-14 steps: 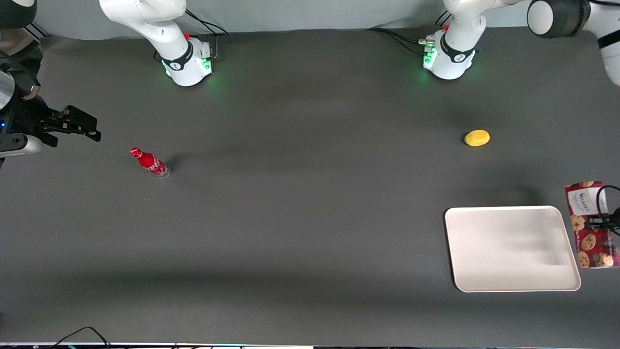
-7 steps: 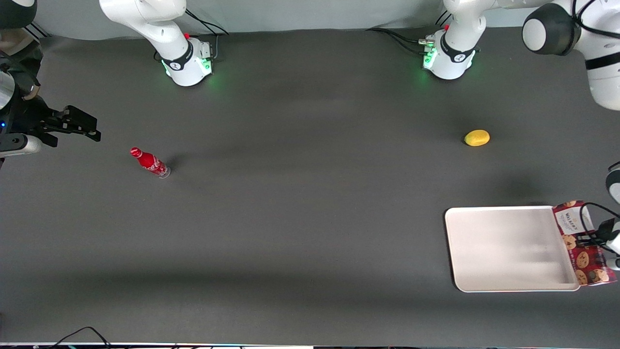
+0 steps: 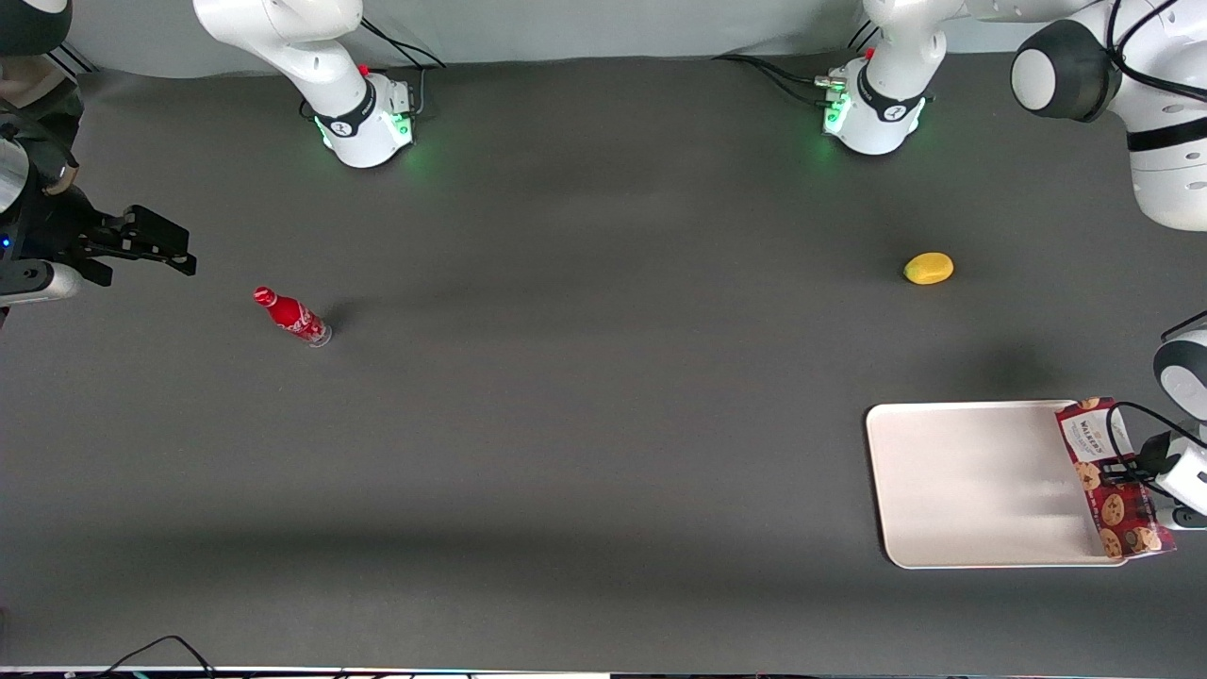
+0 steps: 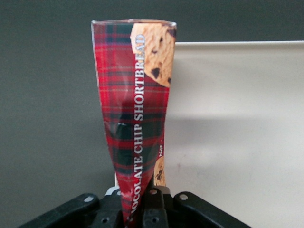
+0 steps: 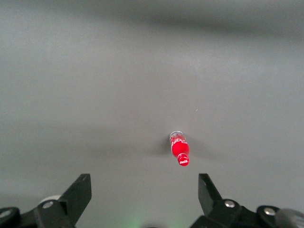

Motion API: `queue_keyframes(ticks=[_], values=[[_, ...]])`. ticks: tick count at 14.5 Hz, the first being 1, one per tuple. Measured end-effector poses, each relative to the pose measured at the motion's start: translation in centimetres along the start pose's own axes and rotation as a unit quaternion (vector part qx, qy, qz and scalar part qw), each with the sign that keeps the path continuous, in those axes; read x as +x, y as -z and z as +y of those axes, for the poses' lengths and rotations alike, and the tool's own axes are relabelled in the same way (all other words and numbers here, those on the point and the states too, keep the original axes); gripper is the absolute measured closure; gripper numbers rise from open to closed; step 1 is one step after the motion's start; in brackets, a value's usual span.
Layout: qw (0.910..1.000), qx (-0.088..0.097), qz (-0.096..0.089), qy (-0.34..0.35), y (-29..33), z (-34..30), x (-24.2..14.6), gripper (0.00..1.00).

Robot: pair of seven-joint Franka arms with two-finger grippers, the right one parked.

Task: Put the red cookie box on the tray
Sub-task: 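Carry the box over the tray corner and lower it onto the tray, then open the left gripper and raise it away from the box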

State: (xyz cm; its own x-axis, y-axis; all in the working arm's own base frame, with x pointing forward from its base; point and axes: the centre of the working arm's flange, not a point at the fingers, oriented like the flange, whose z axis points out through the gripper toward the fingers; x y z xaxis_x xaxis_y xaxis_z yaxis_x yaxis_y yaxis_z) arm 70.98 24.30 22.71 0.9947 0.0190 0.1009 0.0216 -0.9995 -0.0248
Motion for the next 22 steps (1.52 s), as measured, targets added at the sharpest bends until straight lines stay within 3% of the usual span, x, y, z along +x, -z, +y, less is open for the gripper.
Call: queue_keyframes(ticks=[2, 3, 11, 14, 18, 21, 22], values=[[1.0, -0.001, -0.003, -0.001, -1.0, 0.2, -0.1, 0.92], [1.0, -0.001, -0.002, -0.001, -1.2, 0.2, -0.1, 0.86], [1.0, -0.004, -0.001, -0.002, -1.4, 0.6, 0.0, 0.04], [1.0, -0.003, 0.004, -0.003, -0.5, 0.6, 0.5, 0.0], [0.9998, -0.016, -0.013, -0.004, 6.0, 0.1, 1.3, 0.0], [0.9998, -0.011, 0.016, 0.004, 15.0, -0.2, 1.7, 0.0], [0.9994, -0.015, 0.017, 0.025, 18.5, -0.1, 1.2, 0.0]])
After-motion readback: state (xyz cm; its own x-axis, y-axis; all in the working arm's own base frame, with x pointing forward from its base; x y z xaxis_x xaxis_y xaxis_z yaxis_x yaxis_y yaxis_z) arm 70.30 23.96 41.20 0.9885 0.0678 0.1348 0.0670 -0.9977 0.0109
